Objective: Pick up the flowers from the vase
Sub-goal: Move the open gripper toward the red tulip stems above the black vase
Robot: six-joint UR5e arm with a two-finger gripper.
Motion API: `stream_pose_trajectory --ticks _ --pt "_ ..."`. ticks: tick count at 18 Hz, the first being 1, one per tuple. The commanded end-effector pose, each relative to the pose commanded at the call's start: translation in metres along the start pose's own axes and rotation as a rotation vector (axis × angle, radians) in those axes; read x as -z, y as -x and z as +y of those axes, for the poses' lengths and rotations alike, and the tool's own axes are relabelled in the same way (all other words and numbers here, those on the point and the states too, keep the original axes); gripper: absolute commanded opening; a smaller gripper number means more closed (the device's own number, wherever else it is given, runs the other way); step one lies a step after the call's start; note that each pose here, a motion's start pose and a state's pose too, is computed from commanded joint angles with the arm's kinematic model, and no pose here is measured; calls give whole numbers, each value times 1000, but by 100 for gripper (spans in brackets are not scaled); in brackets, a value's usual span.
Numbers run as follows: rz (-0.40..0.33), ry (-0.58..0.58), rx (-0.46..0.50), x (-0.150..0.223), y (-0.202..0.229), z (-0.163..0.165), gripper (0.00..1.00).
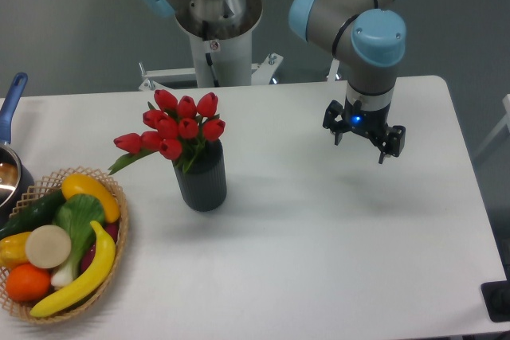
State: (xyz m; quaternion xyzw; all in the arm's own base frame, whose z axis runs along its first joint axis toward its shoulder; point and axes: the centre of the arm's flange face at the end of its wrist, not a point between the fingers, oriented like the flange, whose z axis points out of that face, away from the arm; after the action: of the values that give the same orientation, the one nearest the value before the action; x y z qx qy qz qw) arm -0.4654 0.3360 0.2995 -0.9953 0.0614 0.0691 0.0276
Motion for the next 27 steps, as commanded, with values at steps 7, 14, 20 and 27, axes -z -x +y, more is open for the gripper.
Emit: stream_pose_trajectory --ticks 7,14,20,27 --pt "9 -3 0 -4 -3 0 100" --pt "-60 -172 4 -11 -41 -4 100" --pt "8 -556 7 25 -77 -11 100" --pt "45 -751 13 46 -136 -4 100"
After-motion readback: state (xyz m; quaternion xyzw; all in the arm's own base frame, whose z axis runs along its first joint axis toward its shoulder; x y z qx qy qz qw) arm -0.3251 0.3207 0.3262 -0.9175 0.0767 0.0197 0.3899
